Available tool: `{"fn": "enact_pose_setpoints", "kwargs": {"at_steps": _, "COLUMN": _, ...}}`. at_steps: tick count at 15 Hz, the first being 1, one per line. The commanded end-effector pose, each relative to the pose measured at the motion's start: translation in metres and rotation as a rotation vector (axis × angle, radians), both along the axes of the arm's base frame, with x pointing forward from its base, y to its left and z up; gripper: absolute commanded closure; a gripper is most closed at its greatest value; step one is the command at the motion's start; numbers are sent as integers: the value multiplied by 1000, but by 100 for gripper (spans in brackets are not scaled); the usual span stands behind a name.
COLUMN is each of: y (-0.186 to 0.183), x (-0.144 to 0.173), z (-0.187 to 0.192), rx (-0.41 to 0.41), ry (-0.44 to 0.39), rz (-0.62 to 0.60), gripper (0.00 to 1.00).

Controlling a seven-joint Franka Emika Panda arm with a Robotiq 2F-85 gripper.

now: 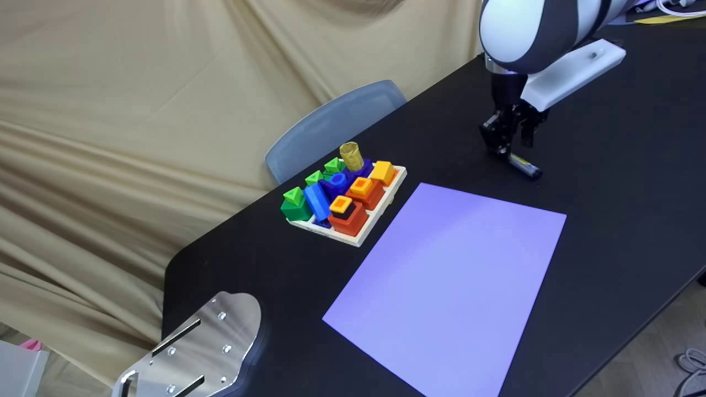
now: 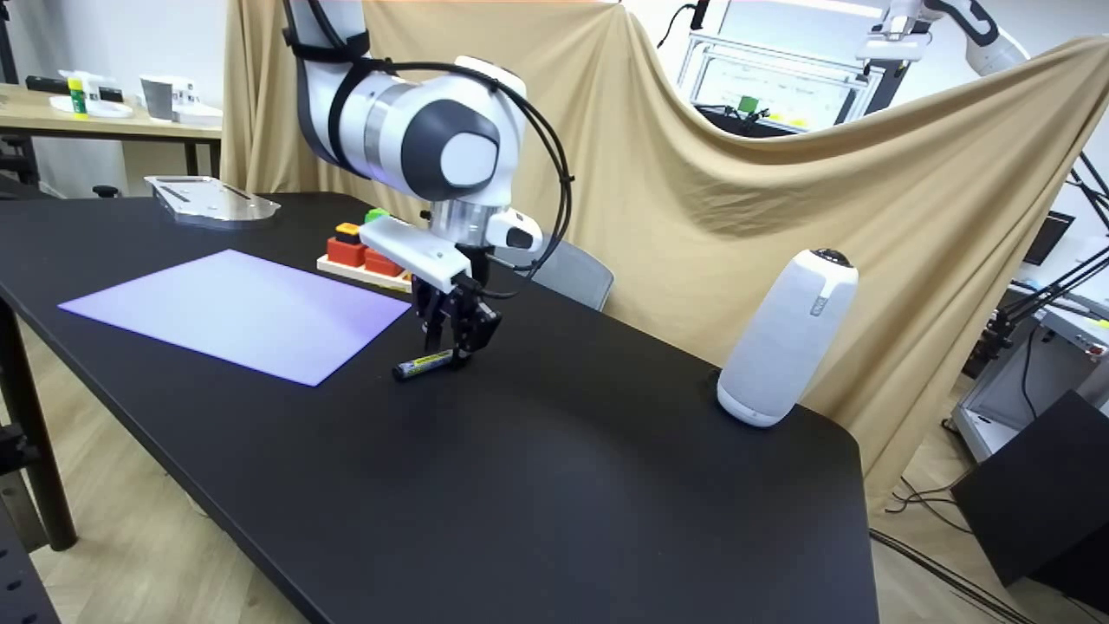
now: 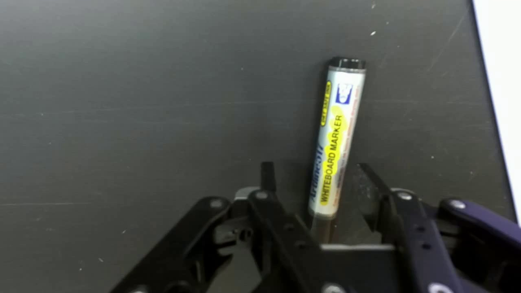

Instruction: Put the marker on the white paper

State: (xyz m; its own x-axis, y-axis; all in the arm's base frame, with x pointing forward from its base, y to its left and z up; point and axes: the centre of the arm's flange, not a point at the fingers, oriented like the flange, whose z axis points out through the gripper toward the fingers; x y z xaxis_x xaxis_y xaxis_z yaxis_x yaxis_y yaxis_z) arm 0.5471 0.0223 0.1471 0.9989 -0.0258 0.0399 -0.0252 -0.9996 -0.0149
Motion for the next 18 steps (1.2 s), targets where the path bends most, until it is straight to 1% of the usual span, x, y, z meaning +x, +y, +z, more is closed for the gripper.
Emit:
{"fn": "enact_pose_setpoints", "kwargs": {"at_steps": 1, "y": 0, "x": 11, "z": -9, "rx": -1, "ry": 19, "rz": -6, "gripper": 79}}
{"fn": "enact_pose_setpoints", "kwargs": {"at_steps": 4, "y": 1, "x": 11, "z": -7, "rx": 2, "ry": 14, "rz": -3, "gripper": 99}}
{"fn": "enact_pose_setpoints", "kwargs": {"at_steps": 5, "y": 1, "x": 12, "z": -4, "rx": 4, "ry": 7, "rz": -2, "gripper": 98}}
{"fn": "enact_pose_setpoints", "kwargs": {"at_steps": 6, "y": 3, "x": 11, "z": 1, "rx": 8, "ry": -1, "rz": 4, "gripper": 95}}
{"fn": "enact_pose_setpoints", "kwargs": {"at_steps": 10, "y": 25, "x": 6, "z": 23, "rx": 25, "ry": -24, "rz": 70, "gripper": 95}}
{"fn": "enact_pose_setpoints", "kwargs": {"at_steps": 15, "y": 81, "x": -15, "z": 43, "rx": 73, "ry": -29, "rz": 223, "gripper": 95}}
{"fn": "enact_pose_setpoints", "kwargs": {"at_steps": 18, "y": 116, "x": -32, "z": 42, "rx": 93, "ry": -24, "rz": 335, "gripper": 95}}
